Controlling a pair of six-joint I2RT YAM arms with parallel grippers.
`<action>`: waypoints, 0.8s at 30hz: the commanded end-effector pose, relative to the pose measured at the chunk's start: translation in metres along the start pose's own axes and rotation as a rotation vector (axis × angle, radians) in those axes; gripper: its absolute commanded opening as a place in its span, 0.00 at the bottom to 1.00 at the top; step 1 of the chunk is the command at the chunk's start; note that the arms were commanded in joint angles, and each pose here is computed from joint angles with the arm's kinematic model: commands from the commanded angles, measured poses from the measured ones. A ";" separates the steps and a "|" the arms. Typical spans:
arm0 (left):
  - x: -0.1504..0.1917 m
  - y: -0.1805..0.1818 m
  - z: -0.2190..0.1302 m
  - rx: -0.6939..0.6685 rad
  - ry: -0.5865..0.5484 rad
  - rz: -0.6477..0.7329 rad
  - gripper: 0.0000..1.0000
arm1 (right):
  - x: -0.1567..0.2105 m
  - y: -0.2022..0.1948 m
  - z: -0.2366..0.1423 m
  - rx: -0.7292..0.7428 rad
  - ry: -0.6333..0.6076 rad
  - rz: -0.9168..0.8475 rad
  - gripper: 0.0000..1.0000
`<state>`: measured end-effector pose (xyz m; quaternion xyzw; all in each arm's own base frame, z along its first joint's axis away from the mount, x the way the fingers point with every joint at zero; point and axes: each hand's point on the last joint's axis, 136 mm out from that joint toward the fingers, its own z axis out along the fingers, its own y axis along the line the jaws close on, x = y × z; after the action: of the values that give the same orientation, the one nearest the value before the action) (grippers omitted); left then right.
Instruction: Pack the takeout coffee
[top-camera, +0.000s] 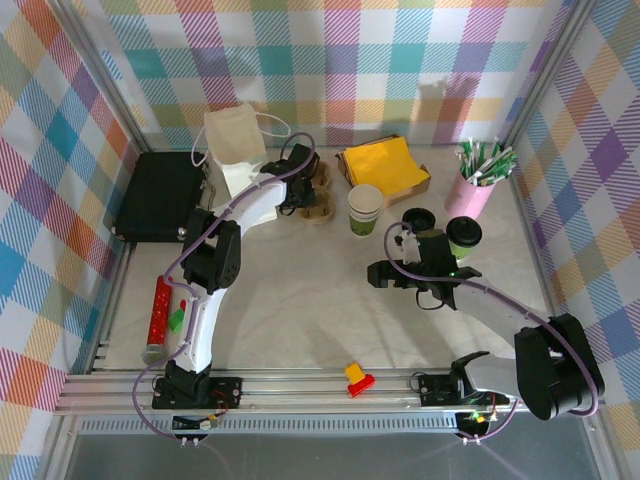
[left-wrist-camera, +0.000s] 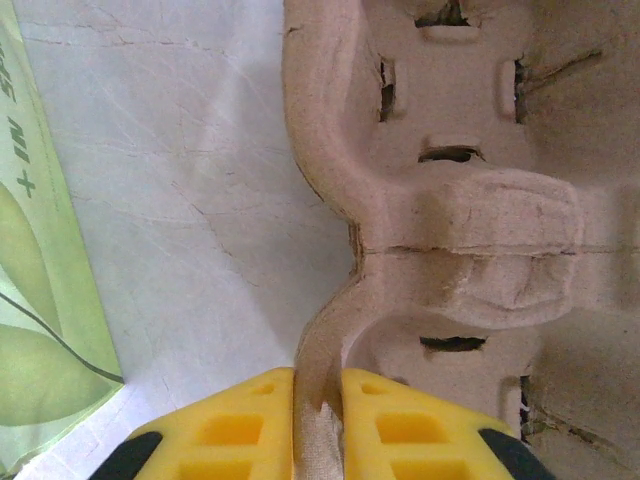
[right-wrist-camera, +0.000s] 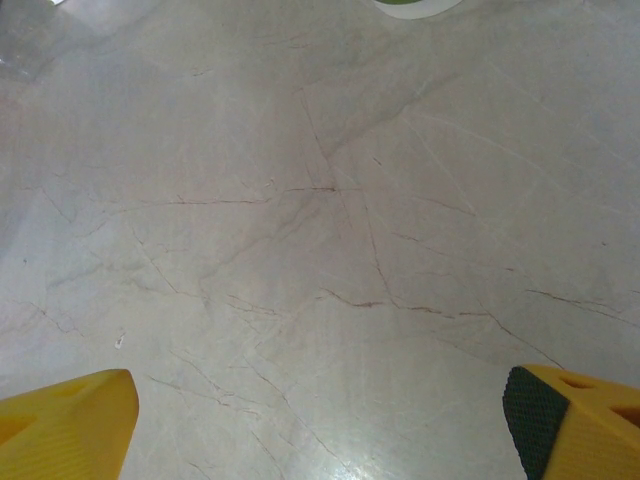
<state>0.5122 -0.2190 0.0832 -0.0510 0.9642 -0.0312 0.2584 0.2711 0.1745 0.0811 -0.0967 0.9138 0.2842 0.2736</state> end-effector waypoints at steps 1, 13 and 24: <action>0.002 -0.003 -0.002 -0.013 0.009 0.023 0.16 | -0.007 0.005 0.000 -0.009 -0.004 -0.023 0.95; -0.006 -0.009 -0.022 0.004 -0.014 0.050 0.10 | -0.006 0.005 0.001 -0.007 0.002 -0.023 0.95; -0.013 -0.018 -0.041 0.055 -0.028 0.039 0.04 | -0.006 0.005 0.002 -0.003 0.006 -0.025 0.95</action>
<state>0.5091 -0.2264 0.0894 -0.0350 0.9652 -0.0322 0.2572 0.2717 0.1752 0.0789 -0.0975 0.9158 0.2824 0.2686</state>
